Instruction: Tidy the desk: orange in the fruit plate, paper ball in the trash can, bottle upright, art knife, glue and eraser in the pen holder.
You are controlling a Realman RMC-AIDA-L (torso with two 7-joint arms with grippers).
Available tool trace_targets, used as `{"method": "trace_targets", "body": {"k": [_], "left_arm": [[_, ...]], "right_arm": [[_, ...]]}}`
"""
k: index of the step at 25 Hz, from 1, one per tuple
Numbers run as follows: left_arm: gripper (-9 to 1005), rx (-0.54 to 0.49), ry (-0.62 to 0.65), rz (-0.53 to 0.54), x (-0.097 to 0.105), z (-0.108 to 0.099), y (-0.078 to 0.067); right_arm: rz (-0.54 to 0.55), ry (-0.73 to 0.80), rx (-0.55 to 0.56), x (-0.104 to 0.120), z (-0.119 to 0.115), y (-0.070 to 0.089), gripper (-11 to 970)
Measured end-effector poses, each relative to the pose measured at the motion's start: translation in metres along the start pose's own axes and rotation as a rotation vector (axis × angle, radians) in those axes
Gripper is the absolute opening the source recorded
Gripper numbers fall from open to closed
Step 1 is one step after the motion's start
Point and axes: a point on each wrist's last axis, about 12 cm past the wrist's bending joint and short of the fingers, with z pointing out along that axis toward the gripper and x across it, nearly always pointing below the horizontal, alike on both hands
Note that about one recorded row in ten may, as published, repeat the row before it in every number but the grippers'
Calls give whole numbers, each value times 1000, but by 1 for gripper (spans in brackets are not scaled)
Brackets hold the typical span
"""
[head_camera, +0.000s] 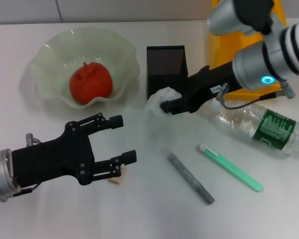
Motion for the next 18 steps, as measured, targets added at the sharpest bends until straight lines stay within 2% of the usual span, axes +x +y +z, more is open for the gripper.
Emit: {"method": "trace_targets", "body": {"k": [5, 6, 7, 10, 11, 12, 14, 15, 16, 18], "left_arm": [[766, 0, 0, 1, 0, 0, 0], [766, 0, 0, 1, 0, 0, 0], [765, 0, 1, 1, 0, 0, 1], [765, -1, 1, 1, 0, 0, 1], [765, -1, 1, 1, 0, 0, 1], [764, -1, 1, 1, 0, 0, 1], [764, -1, 1, 1, 0, 0, 1], [764, -1, 1, 2, 0, 1, 1], [763, -1, 1, 2, 0, 1, 1], [763, -2, 2, 2, 0, 1, 1]], "right_arm": [[-13, -194, -97, 11, -13, 5, 482], [-17, -291, -123, 18, -21, 5, 482], [-17, -291, -123, 18, -21, 5, 482], [-18, -457, -144, 32, -34, 4, 482], [-16, -575, -148, 44, -43, 3, 482], [-16, -575, -148, 44, -43, 3, 482], [4, -674, -134, 58, -52, -1, 481], [25, -707, -114, 65, -56, -5, 481], [78, -759, -62, 83, -66, -14, 481], [97, -772, -37, 90, -70, -18, 481]]}}
